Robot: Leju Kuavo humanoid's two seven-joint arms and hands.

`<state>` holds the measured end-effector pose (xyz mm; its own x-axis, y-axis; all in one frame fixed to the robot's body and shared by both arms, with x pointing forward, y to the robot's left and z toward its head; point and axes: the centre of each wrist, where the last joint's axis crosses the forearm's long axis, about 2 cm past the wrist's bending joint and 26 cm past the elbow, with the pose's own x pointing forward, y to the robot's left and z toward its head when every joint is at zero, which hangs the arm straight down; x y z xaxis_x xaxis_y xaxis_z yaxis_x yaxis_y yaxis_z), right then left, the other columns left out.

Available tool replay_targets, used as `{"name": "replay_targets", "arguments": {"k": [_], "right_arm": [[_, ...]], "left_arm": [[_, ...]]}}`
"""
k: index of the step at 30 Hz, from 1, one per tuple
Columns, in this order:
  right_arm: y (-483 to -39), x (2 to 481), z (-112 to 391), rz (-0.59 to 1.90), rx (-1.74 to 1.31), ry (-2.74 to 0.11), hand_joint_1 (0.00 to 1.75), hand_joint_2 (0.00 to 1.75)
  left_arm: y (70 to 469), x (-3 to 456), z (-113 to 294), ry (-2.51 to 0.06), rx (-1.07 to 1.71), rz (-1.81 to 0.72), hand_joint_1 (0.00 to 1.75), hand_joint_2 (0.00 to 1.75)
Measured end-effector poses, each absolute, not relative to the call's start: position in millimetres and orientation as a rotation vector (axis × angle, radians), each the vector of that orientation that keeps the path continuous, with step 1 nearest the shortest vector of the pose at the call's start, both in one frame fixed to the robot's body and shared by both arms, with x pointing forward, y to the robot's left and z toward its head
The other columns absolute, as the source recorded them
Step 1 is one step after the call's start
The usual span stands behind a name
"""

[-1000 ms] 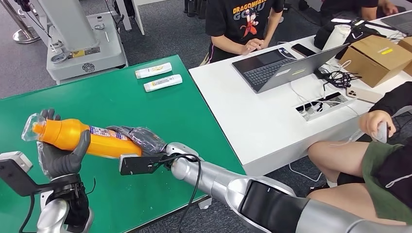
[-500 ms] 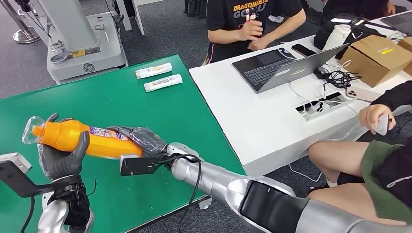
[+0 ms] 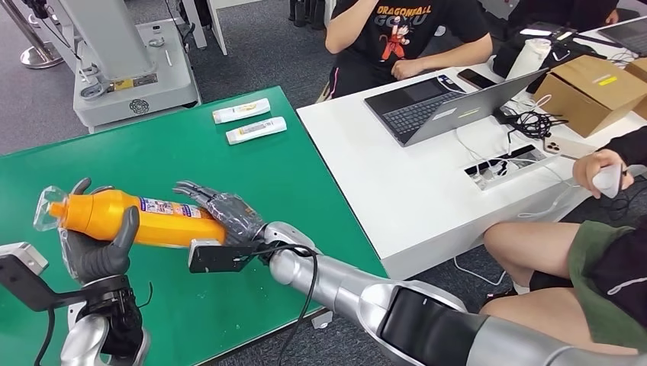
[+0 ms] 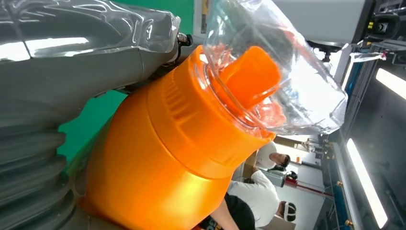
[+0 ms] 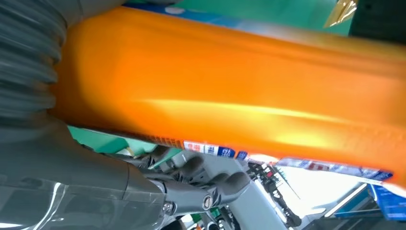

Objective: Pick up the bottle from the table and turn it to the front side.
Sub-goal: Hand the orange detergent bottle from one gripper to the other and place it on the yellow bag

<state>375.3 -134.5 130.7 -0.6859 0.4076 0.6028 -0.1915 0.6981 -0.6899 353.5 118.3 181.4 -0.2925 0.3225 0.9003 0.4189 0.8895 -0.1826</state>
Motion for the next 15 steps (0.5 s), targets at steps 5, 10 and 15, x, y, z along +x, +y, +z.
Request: {"name": "replay_targets", "arguments": {"k": [5, 10, 15], "right_arm": [[-136, 374, 131, 0.945, -0.17, -2.124, 0.0, 1.75], [-136, 372, 136, 0.892, -0.184, -2.145, 0.0, 1.75], [-134, 368, 143, 0.841, -0.198, -2.171, 0.0, 1.75]], "left_arm": [[118, 353, 180, -1.899, -0.544, -0.098, 1.75, 1.75], [120, 354, 182, -1.906, -0.539, -0.086, 1.75, 1.75], [122, 355, 184, -1.913, -0.531, -0.07, 1.75, 1.75]]}}
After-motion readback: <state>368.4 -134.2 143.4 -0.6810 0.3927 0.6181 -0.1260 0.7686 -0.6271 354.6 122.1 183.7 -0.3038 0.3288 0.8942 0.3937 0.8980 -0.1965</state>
